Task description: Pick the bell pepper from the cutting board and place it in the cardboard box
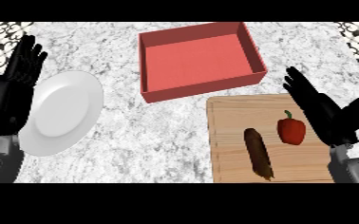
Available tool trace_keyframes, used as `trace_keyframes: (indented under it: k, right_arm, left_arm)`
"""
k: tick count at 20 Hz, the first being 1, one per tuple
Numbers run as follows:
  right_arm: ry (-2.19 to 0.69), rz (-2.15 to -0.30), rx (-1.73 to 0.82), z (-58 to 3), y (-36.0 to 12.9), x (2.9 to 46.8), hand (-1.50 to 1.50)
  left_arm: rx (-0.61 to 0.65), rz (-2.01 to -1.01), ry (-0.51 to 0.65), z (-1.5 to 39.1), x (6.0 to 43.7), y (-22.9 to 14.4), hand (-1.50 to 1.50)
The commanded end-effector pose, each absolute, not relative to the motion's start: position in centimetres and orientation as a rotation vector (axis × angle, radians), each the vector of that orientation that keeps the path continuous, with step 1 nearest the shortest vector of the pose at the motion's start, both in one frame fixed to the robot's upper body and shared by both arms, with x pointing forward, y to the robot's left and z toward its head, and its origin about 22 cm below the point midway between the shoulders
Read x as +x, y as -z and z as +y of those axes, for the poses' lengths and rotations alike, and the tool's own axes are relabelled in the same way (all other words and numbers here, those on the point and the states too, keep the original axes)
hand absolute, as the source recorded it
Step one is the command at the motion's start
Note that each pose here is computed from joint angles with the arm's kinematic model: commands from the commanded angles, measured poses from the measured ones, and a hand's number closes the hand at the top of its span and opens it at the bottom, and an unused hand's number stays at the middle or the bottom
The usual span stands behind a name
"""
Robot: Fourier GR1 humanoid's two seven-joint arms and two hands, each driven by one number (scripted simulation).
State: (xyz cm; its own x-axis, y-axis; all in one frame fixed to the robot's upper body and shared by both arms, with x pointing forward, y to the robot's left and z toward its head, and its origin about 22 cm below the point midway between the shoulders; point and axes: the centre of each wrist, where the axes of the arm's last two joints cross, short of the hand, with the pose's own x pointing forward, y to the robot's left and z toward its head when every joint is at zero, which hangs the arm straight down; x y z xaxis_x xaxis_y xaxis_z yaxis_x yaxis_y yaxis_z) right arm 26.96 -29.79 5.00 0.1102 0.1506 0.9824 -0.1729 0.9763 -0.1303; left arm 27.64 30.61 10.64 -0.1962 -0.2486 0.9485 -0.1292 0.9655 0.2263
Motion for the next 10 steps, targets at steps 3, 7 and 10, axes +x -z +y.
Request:
trace_keyframes:
  k: [3, 7, 10]
  right_arm:
    - [-0.194, -1.529, 0.03, -32.2, -4.4, 25.4, -1.5]
    - [-0.766, -1.576, -0.334, -35.3, -11.4, 26.9, -1.5]
    - [-0.841, -1.491, -0.428, -37.4, -5.0, 23.3, -1.5]
  left_arm:
    - [0.548, -1.597, 0.165, 34.0, 26.3, -6.6, 0.0]
    - [0.579, -1.468, 0.191, 35.0, 25.7, -5.0, 0.0]
    - [0.661, -1.363, 0.197, 36.4, 24.7, -3.0, 0.0]
